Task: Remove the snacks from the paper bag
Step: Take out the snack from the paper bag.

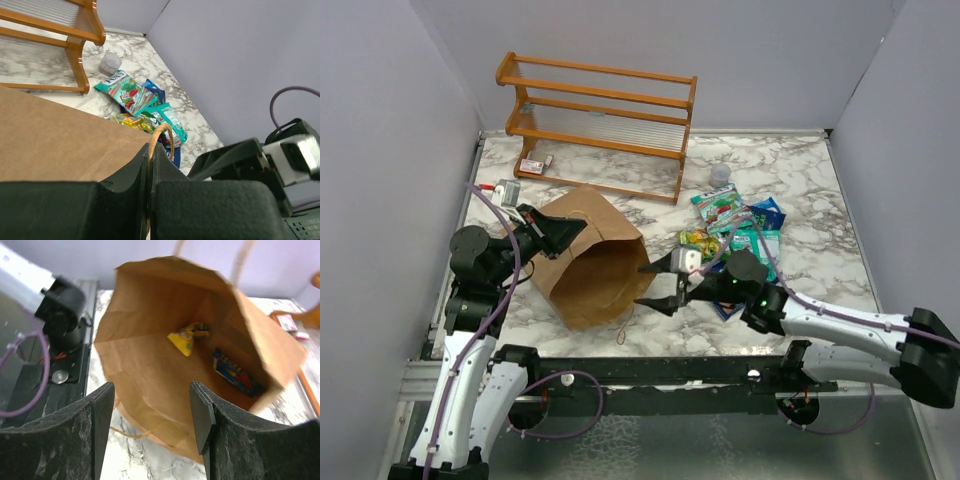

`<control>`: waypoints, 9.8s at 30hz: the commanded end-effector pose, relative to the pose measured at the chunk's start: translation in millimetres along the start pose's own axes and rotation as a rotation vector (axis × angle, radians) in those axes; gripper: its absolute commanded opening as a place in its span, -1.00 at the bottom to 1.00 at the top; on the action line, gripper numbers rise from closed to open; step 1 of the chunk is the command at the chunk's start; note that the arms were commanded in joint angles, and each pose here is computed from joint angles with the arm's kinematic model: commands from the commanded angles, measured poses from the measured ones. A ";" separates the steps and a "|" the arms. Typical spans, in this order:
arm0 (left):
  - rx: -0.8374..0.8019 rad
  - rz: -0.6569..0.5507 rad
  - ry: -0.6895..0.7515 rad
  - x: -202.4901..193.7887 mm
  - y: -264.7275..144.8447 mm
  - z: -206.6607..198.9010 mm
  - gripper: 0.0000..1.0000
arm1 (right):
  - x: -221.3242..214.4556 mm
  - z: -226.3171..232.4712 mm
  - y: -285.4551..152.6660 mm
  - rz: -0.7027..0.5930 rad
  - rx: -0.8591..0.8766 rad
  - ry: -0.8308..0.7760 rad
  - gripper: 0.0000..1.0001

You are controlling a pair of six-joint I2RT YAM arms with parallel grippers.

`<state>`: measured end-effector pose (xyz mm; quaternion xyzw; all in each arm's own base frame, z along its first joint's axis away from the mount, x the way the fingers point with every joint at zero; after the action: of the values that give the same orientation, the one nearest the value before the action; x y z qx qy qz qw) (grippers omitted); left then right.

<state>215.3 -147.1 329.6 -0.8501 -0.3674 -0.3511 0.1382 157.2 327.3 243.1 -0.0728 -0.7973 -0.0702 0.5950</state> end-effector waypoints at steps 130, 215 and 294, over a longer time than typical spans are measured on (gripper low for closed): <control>-0.335 0.227 -0.024 -41.5 22.1 -55.6 -1.00 | -168.2 -0.4 148.6 0.573 -0.255 0.062 0.48; -0.192 0.140 0.311 -27.2 -12.9 -54.9 -1.00 | -194.8 -18.6 222.3 0.516 0.035 -0.832 0.08; 0.137 -0.130 0.248 9.0 -13.5 -1.5 -1.00 | 55.8 33.0 95.7 0.006 0.086 -0.341 -0.97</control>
<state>207.6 -138.4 327.8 -0.7755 -0.4103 -0.4288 0.2152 143.1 448.8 254.9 -0.0887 -0.8964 0.0103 0.4341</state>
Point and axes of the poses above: each gripper's point midway between its finger pads, its own y axis out along the fingers, its own z axis along the line the jaws close on, x = y × z, the point moved 1 cm from there along -y, back along the fingers, and after that the axes turned 8 degrees about -y, right-handed, at the moved point
